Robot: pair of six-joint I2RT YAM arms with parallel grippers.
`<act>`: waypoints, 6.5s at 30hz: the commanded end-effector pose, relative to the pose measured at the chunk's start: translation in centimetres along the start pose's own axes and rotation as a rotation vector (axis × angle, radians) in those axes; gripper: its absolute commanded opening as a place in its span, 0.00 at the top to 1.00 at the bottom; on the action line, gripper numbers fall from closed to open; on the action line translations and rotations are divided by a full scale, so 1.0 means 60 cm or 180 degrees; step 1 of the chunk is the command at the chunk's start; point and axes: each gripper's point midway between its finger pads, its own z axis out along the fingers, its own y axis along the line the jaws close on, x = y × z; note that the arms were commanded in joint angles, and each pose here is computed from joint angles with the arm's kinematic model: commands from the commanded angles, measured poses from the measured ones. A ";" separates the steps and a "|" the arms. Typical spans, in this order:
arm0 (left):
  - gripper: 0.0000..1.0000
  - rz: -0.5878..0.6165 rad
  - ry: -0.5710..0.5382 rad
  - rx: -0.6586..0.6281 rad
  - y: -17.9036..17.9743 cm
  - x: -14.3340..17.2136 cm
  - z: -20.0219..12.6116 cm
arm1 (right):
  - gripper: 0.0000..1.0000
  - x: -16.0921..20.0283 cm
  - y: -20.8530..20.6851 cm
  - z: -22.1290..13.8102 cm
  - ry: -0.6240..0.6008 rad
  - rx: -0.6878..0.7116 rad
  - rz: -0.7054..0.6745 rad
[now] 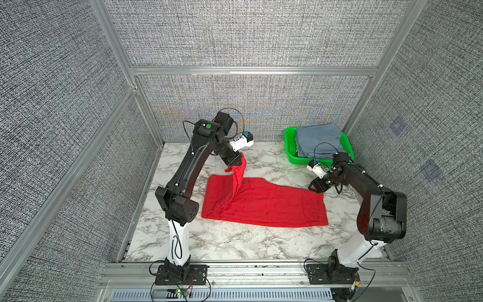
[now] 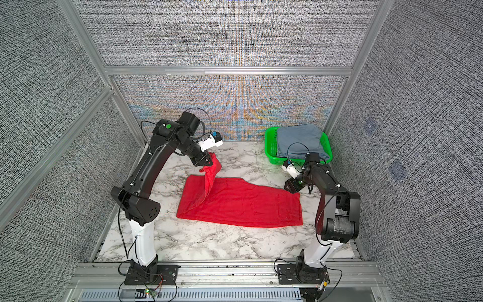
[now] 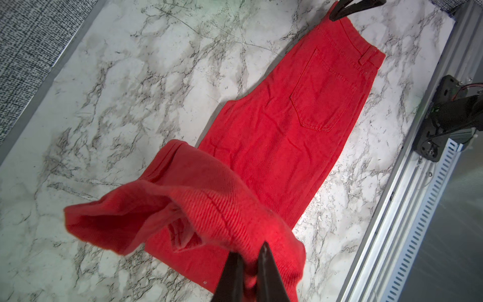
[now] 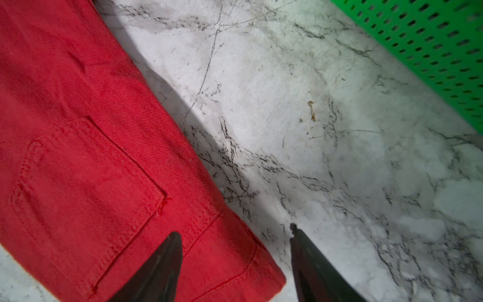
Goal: Roll up the long pants
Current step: Fold the long pant at the center of the board.
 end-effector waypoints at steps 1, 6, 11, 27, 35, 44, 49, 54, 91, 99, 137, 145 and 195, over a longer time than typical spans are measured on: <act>0.98 0.0033 -0.0158 0.0013 -0.015 -0.032 0.007 | 0.31 0.003 -0.026 -0.010 -0.0025 0.0174 0.0164; 0.98 0.0186 -0.0150 0.0047 -0.050 -0.061 0.040 | 0.31 0.024 -0.067 -0.042 -0.0155 0.0297 0.0455; 0.98 0.0331 -0.0209 0.0087 -0.085 -0.095 0.067 | 0.31 0.059 -0.090 -0.058 -0.0173 0.0362 0.0651; 0.98 0.0552 -0.0316 0.0222 -0.158 -0.156 0.148 | 0.31 0.105 -0.097 -0.066 -0.0187 0.0416 0.0844; 0.98 0.0693 -0.0325 0.0248 -0.198 -0.171 0.185 | 0.31 0.104 -0.099 -0.071 -0.0231 0.0411 0.0881; 0.98 0.0719 -0.0378 0.0266 -0.219 -0.192 0.240 | 0.31 0.106 -0.098 -0.074 -0.0259 0.0411 0.0903; 0.98 0.0757 -0.0483 0.0255 -0.229 -0.211 0.255 | 0.31 0.107 -0.099 -0.076 -0.0267 0.0425 0.0914; 0.98 0.0814 -0.0462 0.0346 -0.251 -0.210 0.276 | 0.31 0.108 -0.102 -0.082 -0.0295 0.0446 0.0942; 0.00 0.0828 -0.0390 0.0006 -0.294 -0.211 0.393 | 0.31 0.121 -0.103 -0.082 -0.0285 0.0430 0.0991; 0.00 0.0223 -0.0932 -0.0354 -0.159 -0.254 0.180 | 0.31 0.088 -0.054 -0.105 -0.0503 0.0152 0.0621; 0.01 -0.1390 -0.0380 -0.1222 0.192 0.232 0.058 | 0.32 -0.029 0.204 0.039 0.0532 -0.0620 -0.0775; 0.01 -0.1379 -0.0429 -0.1211 0.192 0.224 0.053 | 0.34 0.015 0.205 0.071 0.0761 -0.0603 -0.0780; 0.01 -0.1259 -0.0427 -0.1196 0.176 0.233 0.051 | 0.89 0.001 0.110 -0.007 0.0295 -0.0202 -0.0146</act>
